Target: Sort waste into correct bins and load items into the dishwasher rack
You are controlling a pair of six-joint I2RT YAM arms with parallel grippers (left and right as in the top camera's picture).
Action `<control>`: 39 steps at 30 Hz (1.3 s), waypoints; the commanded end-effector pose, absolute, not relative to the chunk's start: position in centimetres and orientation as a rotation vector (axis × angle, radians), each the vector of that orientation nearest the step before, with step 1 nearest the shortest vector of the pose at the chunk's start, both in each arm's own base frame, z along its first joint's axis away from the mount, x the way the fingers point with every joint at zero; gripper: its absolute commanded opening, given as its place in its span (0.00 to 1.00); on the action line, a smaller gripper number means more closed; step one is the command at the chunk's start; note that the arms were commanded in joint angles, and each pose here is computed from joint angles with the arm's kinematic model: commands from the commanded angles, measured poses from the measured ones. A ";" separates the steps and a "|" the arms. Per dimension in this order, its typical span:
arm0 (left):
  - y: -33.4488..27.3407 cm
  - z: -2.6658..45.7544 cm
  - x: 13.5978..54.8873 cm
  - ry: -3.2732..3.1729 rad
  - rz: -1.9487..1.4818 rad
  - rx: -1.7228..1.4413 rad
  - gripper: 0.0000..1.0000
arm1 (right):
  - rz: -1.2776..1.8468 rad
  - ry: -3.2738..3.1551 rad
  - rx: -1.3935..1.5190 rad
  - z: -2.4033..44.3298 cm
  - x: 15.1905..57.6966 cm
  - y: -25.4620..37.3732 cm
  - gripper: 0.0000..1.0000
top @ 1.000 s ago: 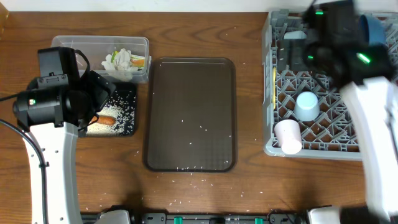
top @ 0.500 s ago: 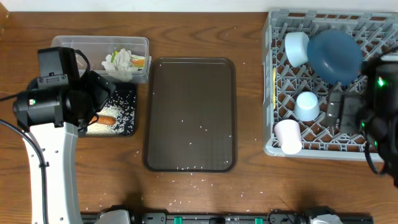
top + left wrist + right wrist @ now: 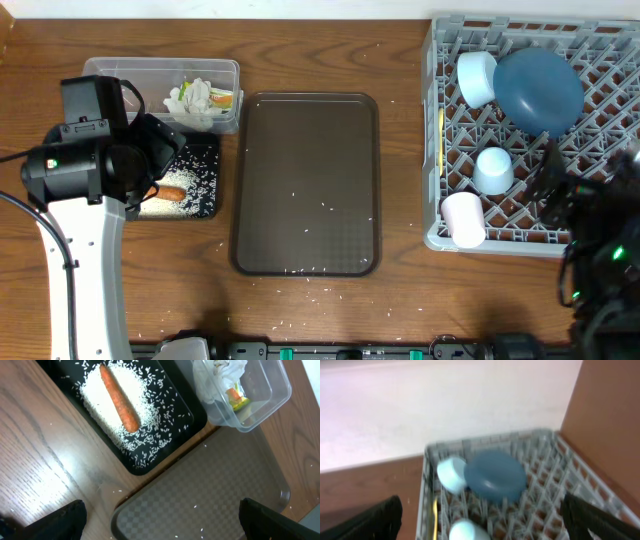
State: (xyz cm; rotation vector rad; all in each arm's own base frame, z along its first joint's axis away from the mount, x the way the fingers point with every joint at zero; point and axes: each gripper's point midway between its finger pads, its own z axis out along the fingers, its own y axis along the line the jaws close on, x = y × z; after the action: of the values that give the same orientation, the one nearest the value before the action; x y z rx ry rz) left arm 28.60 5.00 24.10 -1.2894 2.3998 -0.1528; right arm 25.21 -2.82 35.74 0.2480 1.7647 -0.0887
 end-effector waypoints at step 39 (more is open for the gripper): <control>5.1 24.1 28.7 2.404 -0.136 -1.281 0.98 | 0.123 1.639 0.095 15.8 24.6 0.9 0.99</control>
State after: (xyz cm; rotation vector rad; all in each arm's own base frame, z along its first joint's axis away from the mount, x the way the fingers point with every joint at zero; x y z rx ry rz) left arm 28.60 4.99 24.11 -1.2894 2.3999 -0.1533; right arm 24.64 0.68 15.80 0.0909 1.6426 0.1023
